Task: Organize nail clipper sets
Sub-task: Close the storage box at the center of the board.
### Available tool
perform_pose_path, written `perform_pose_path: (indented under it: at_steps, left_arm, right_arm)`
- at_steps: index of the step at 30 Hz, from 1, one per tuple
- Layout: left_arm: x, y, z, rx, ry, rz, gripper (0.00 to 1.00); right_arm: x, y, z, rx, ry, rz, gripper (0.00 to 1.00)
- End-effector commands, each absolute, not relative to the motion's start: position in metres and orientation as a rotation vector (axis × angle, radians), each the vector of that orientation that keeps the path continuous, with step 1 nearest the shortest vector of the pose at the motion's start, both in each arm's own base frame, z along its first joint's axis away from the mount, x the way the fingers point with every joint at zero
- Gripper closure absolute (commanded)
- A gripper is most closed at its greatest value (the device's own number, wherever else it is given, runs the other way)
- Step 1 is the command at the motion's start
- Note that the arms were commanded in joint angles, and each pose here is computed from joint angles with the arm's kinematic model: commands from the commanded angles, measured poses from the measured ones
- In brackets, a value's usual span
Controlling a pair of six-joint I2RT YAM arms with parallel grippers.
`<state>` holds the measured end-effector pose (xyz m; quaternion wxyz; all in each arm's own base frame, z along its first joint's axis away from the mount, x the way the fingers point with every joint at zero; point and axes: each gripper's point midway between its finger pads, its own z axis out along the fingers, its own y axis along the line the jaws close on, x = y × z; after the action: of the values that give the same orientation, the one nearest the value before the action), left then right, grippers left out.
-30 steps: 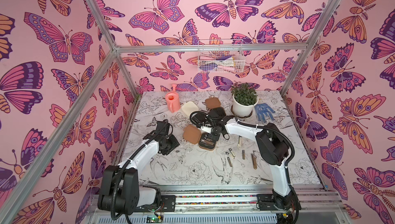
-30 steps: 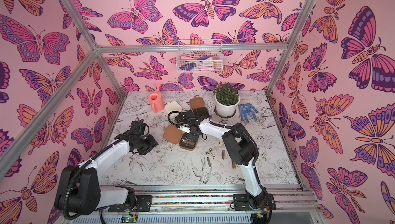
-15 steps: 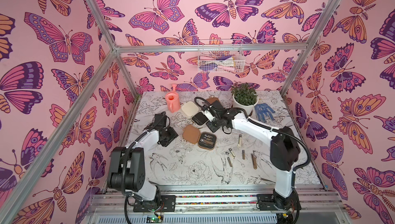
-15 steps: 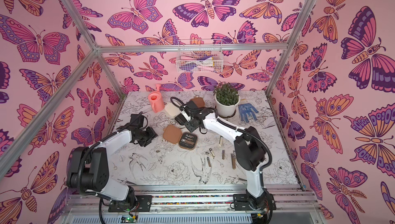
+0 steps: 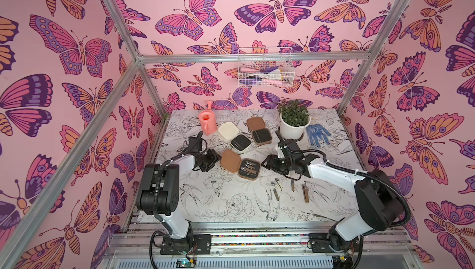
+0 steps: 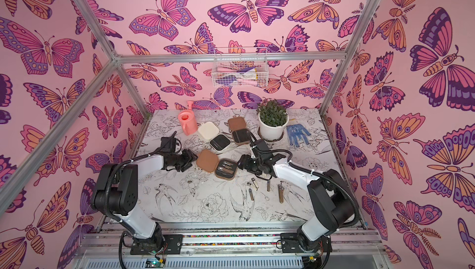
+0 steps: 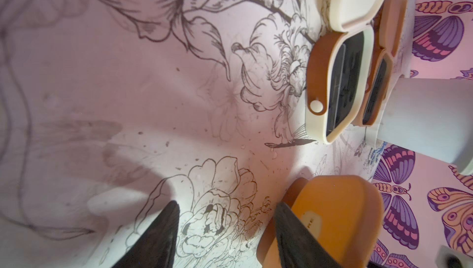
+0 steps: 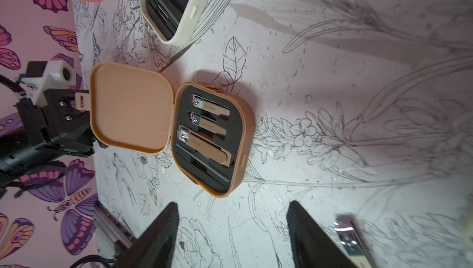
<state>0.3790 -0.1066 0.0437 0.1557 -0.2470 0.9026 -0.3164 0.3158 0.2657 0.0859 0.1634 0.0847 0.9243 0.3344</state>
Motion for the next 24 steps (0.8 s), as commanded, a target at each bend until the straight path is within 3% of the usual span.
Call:
perform_pose_path:
  at_steps: [1, 13, 24]
  left_arm:
    - [0.381, -0.115, 0.053, -0.658, 2.536, -1.011, 0.38]
    - [0.376, -0.130, 0.085, -0.543, 2.474, -1.091, 0.37]
    - [0.366, -0.177, 0.098, -0.365, 2.501, -1.136, 0.37]
  right_arm:
    - [0.336, 0.294, 0.100, 0.343, 2.519, 1.209, 0.30]
    - [0.338, 0.294, 0.053, 0.478, 2.588, 1.188, 0.33]
    - [0.336, 0.295, 0.037, 0.513, 2.599, 1.199, 0.33]
